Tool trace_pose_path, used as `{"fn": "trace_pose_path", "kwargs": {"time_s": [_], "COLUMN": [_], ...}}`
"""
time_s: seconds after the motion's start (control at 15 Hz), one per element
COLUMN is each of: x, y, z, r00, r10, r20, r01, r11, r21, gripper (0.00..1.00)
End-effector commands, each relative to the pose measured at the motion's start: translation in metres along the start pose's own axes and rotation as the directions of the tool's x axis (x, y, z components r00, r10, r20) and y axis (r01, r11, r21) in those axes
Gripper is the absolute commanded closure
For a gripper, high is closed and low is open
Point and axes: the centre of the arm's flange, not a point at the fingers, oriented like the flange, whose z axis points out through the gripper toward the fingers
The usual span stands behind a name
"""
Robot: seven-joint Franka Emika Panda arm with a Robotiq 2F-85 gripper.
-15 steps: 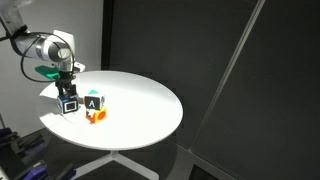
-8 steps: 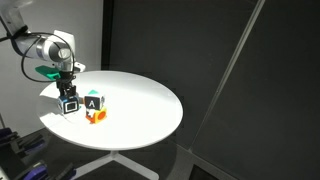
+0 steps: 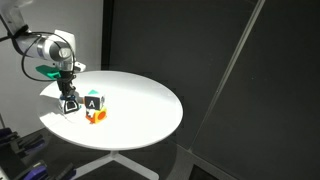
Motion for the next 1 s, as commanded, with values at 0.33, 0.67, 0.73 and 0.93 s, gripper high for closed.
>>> {"fn": "trace_pose_path", "kwargs": {"time_s": [0.33, 0.67, 0.73, 0.93], "x": [-0.001, 0.001, 0.001, 0.007], "y": [0.001, 0.007, 0.010, 0.019], "z": [-0.041, -0.077, -0.085, -0.110], "r00": [0.998, 0.989, 0.986, 0.970], "r10": [0.052, 0.139, 0.165, 0.242], "r20": [0.032, 0.041, 0.040, 0.022], "r01": [-0.052, -0.141, -0.167, -0.243], "r11": [0.999, 0.989, 0.985, 0.964], "r21": [-0.006, 0.036, 0.051, 0.103], "gripper": [0.95, 0.95, 0.95, 0.95]}}
